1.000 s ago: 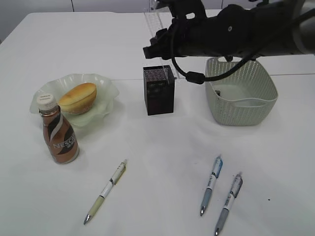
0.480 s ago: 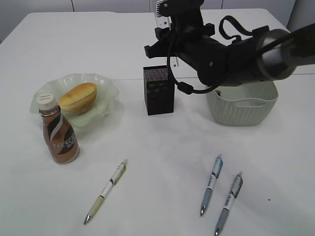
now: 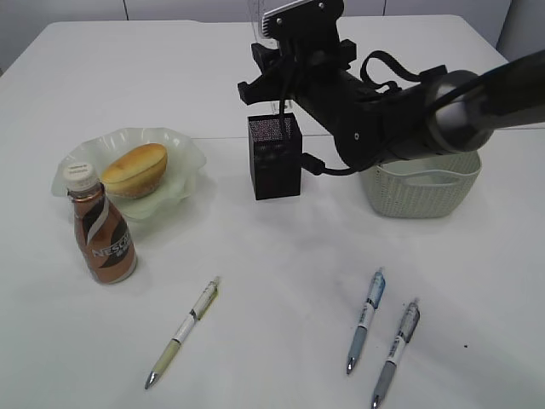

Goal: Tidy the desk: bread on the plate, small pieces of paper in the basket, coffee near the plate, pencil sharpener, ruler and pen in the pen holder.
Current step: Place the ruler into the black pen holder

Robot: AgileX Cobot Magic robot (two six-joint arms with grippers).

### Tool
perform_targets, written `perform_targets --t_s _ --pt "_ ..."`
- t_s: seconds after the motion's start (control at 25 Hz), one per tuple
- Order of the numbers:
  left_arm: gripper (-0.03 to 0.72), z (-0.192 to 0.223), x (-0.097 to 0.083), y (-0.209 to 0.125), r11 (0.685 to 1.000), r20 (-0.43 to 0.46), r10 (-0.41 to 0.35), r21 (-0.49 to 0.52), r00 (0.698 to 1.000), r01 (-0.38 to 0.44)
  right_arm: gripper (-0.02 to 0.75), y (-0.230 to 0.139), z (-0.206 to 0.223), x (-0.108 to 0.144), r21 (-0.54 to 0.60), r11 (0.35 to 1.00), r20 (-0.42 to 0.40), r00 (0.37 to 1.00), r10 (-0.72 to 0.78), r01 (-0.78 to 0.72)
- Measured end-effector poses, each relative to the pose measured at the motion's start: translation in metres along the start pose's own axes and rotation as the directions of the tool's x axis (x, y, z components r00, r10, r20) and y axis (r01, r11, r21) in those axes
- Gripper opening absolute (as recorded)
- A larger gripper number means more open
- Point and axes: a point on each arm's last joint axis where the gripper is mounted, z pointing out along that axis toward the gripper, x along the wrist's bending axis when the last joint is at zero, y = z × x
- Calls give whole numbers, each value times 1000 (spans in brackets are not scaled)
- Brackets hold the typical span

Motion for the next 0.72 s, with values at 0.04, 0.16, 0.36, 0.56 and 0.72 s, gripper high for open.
perform_targets --t_s 0.04,0.16,0.36,0.56,0.72 --pt "416 2 0 0 1000 -1 0 4 1000 0 277 -1 1 0 -3 1000 1 1000 0 0" --pt "416 7 0 1 1000 -2 -1 16 1000 1 277 -6 9 2 -5 1000 0 1000 1 -1" --pt "416 9 0 2 1000 -3 -1 20 1000 1 276 -16 14 4 8 1000 -2 1000 1 -1" --pt "416 9 0 2 1000 -3 -1 20 1000 1 276 -25 16 6 23 1000 -1 1000 4 -4" --pt "416 9 0 2 1000 -3 -1 20 1000 1 276 -32 17 7 21 1000 1 1000 3 -3"
